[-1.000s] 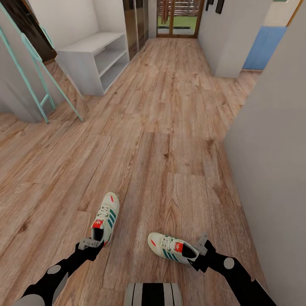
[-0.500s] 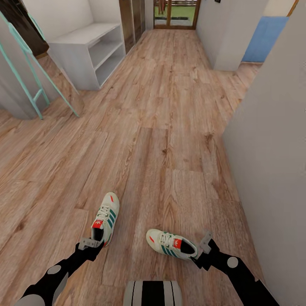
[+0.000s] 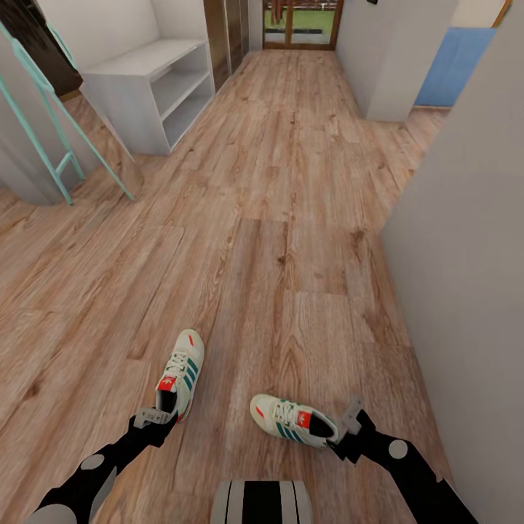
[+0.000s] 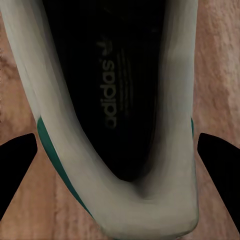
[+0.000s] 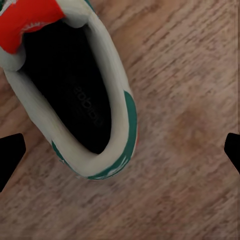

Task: Pick up the two gym shoes and the two sandals from the corridor floor and place them onto the hallstand (shoe rack) in the corridor, making sure they are on the rack and not on the floor. Arrange them so the two gym shoes are next to each other and the two sandals are next to each other.

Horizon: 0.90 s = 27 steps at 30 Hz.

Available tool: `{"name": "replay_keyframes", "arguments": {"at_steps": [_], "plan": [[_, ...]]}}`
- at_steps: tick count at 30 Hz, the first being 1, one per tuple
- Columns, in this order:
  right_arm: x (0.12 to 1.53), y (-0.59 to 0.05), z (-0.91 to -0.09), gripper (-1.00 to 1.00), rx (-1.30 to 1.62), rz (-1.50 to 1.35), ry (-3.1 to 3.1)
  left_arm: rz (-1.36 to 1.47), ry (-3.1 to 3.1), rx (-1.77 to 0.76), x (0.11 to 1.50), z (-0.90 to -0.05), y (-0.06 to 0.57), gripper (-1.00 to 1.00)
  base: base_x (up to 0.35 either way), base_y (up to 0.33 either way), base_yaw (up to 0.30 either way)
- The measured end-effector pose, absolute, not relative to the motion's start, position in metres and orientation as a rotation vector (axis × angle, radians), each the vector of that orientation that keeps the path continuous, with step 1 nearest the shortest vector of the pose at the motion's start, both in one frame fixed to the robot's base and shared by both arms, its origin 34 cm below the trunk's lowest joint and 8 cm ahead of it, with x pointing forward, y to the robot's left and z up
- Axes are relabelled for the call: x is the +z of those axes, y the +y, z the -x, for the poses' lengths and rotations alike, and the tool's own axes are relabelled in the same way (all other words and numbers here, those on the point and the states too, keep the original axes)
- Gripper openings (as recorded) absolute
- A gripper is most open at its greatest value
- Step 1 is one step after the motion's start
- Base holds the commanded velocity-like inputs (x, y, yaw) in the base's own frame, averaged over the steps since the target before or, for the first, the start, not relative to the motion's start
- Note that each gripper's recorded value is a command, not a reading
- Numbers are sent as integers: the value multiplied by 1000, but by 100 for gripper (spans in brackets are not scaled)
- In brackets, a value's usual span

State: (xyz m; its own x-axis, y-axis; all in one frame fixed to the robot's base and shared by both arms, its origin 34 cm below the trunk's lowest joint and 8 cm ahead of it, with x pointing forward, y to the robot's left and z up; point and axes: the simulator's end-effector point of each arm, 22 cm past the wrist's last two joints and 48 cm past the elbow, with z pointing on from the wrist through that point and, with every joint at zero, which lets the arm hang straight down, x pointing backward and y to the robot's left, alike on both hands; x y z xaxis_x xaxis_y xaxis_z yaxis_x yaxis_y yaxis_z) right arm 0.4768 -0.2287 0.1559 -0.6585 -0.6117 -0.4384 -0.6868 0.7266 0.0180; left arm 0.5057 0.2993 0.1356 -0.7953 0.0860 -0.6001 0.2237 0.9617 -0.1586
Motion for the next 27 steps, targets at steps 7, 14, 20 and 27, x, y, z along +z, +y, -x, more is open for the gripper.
{"name": "replay_keyframes", "arguments": {"at_steps": [7, 14, 20, 27], "plan": [[156, -228, -477, 100, 256, 999, 2524, -221, 2488, -294, 135, -505, 299, -100, 117, 0, 0], [156, -228, -477, 100, 256, 999, 2524, -222, 2488, -294, 135, -505, 299, -100, 20, 0, 0], [156, -228, -477, 100, 256, 999, 2524, -223, 2489, -295, 135, -504, 299, -100, 3, 0, 0], [156, -228, -477, 100, 257, 999, 2524, -222, 2488, -297, 135, -504, 298, -100, 0, 0, 0]]}}
